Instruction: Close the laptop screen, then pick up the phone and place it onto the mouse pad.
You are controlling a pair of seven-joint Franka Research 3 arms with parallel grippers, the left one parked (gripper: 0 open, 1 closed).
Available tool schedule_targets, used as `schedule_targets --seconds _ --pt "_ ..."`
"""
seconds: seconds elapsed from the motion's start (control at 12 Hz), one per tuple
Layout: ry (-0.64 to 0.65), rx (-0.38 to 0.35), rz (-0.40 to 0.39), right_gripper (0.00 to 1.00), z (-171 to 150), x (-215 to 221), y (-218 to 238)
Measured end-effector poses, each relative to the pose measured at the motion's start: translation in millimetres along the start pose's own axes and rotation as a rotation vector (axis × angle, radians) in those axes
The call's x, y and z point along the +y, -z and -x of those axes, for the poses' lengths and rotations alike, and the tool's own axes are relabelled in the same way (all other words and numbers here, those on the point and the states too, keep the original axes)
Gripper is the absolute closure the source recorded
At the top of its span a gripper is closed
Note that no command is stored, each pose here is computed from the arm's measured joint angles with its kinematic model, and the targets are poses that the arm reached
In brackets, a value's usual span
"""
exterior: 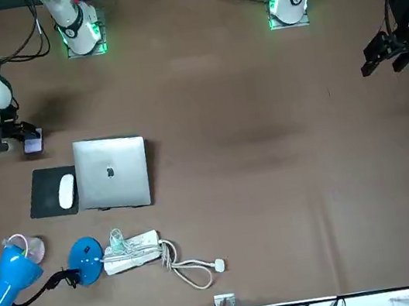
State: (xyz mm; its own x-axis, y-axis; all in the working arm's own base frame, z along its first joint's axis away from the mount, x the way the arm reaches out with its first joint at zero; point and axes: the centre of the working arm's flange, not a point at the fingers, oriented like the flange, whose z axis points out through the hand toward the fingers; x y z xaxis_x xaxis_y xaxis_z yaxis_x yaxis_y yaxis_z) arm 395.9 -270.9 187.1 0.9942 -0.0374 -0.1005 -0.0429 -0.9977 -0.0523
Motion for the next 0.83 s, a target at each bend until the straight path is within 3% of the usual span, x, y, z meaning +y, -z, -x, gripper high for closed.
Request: schedule_targets --seconds 0.67,0.83 --pt "0.014 0.004 0.0 0.03 -3.3 -4.5 -2.0" --pt "0.016 0.005 0.0 0.18 -4.2 -4.8 -1.4"
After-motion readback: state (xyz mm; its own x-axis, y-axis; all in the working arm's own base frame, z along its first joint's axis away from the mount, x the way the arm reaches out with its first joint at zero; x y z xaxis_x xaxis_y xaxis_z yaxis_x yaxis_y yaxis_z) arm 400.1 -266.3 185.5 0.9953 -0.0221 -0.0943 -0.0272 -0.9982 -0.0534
